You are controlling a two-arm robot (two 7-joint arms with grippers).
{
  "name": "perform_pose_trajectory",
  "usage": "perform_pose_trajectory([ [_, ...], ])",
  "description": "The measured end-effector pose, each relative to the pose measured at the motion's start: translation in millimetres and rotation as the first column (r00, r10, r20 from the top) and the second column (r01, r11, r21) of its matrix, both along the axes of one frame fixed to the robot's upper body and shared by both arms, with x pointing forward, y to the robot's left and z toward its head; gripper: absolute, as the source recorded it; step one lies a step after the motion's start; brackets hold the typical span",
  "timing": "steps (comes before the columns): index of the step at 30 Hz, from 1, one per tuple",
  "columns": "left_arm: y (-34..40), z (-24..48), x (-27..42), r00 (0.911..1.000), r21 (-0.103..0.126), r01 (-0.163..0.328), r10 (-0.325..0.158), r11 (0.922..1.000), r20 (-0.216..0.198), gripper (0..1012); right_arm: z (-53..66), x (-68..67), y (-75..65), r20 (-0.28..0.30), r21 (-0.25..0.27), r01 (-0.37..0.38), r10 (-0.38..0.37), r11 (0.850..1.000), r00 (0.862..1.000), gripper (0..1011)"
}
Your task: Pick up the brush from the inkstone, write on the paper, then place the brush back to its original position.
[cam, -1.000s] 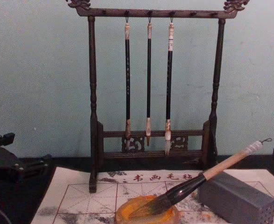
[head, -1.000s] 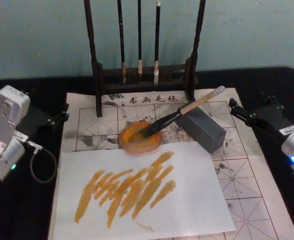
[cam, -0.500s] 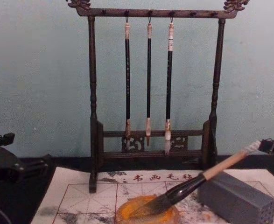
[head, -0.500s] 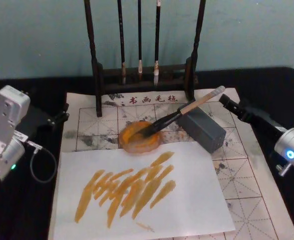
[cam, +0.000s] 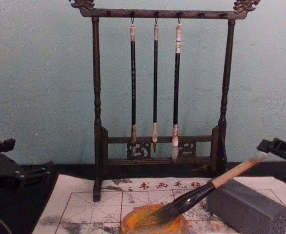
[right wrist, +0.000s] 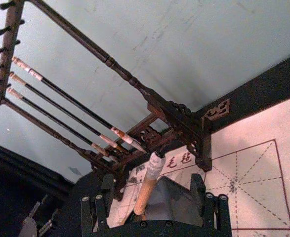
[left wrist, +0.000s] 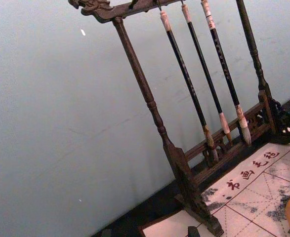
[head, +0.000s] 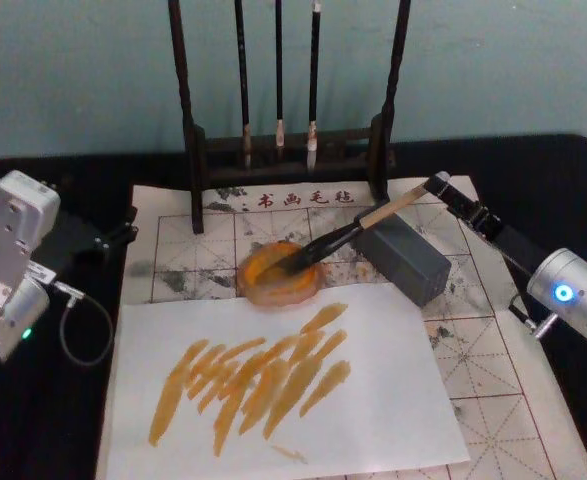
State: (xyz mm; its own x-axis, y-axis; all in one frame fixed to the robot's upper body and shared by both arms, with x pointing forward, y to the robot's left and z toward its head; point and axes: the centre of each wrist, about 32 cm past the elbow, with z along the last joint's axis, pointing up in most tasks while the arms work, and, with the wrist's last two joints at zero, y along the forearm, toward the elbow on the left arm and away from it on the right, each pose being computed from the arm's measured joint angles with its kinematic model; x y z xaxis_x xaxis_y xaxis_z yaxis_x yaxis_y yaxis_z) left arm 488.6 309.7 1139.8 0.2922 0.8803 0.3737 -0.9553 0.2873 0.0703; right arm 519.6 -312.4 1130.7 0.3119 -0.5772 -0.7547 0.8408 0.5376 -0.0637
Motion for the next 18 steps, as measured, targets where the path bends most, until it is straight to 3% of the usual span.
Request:
perform_pose_trajectory([
  [7, 0.0, 0.0, 0.0, 1.0, 0.0, 0.0, 0.0, 1.0, 0.0, 1001, -6.8, 9.9, 6.8, -0.007, 0.057, 0.005, -0.005, 0.998, 1.0, 1000],
  [18, 0.0, 0.0, 0.0, 1.0, 0.0, 0.0, 0.0, 1.0, 0.0, 1001, -14.0, 18.0, 14.1, 0.006, 0.097, 0.017, -0.018, 0.995, 1.0, 1000],
])
